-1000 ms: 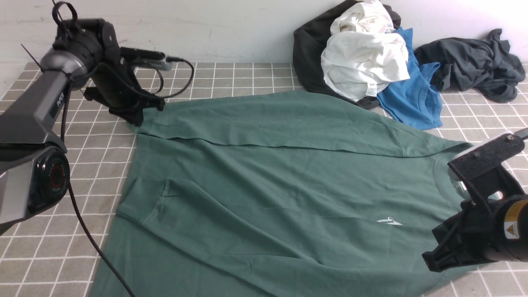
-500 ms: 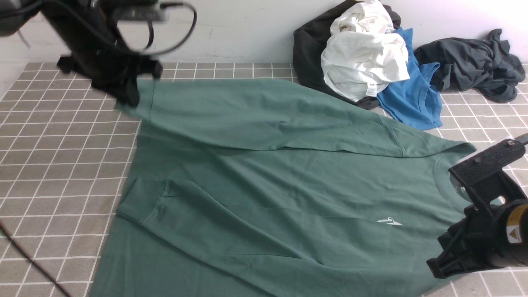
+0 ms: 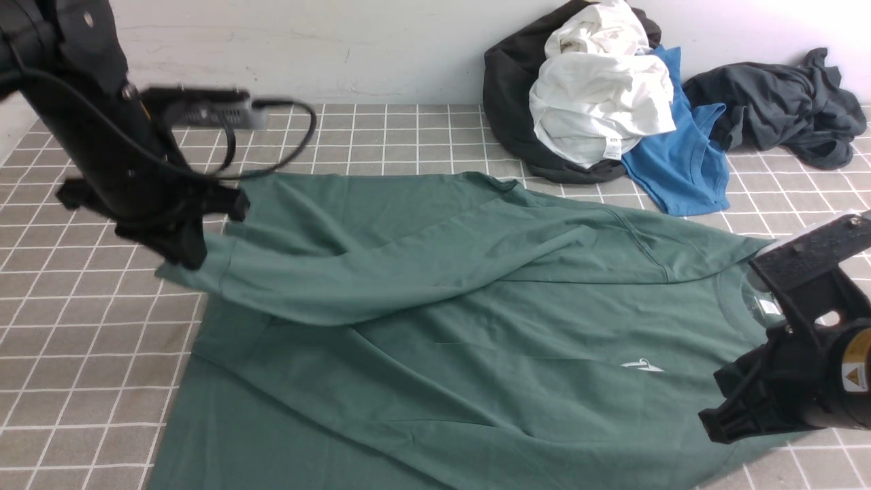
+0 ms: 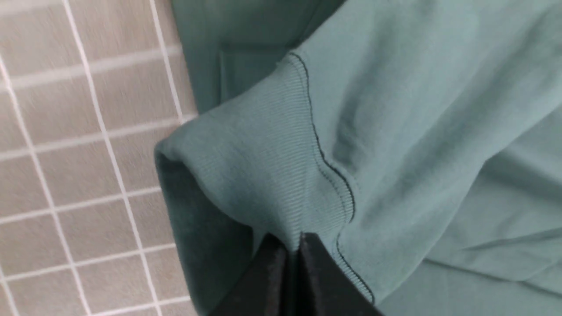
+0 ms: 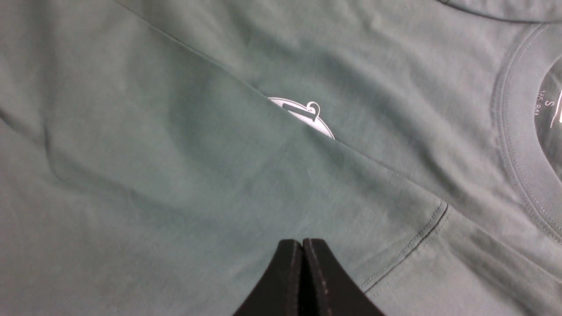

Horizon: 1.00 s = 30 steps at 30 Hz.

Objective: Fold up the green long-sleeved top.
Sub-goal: Use the left arm to drag and drop the cuff onto the cuff closest to the left arm

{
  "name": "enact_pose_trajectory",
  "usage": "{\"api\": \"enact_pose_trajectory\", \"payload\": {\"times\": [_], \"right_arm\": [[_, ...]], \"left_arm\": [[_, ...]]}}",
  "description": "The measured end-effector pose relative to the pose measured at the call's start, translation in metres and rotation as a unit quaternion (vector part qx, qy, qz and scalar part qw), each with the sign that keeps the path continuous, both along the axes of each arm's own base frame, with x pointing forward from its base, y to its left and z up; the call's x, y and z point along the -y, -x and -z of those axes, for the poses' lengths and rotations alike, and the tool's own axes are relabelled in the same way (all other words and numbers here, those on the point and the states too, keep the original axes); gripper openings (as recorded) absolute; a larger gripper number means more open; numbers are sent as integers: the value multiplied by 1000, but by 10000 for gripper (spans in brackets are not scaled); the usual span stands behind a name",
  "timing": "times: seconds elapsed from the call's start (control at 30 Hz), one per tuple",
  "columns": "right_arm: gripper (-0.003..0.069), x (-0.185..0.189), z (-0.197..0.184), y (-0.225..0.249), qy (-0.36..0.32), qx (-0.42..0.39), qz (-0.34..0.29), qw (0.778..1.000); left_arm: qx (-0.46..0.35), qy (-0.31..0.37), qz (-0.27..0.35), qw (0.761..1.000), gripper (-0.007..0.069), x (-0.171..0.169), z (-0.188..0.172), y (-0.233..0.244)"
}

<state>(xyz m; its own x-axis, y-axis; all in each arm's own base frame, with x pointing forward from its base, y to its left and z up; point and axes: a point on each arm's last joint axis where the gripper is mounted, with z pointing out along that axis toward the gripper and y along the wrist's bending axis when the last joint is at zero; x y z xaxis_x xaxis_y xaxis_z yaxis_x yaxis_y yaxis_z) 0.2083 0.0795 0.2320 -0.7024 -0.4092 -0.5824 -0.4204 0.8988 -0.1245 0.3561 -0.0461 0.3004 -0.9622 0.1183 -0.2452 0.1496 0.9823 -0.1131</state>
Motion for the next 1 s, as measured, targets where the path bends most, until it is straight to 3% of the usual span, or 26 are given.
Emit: {"api": "enact_pose_trajectory", "payload": {"times": [0.2, 0.33, 0.47, 0.67, 0.9, 1.0], "right_arm": [[-3, -2, -1, -4, -11, -10, 17, 1000], [50, -6, -9, -37, -22, -10, 46, 999], [166, -1, -13, -97, -25, -7, 86, 996], [363, 3, 17, -182, -14, -28, 109, 994], [386, -3, 70, -236, 4, -77, 115, 990], [341, -5, 84, -251, 11, -101, 124, 987]], "left_arm": [[22, -12, -1, 1000, 6, -3, -19, 7], [13, -7, -2, 1000, 6, -2, -13, 4], [10, -5, -1, 1000, 6, -1, -10, 3], [9, -3, 1, 1000, 6, -1, -10, 3], [9, -3, 1, 1000, 6, -1, -10, 3], [9, -3, 1, 1000, 6, -1, -10, 3]]}}
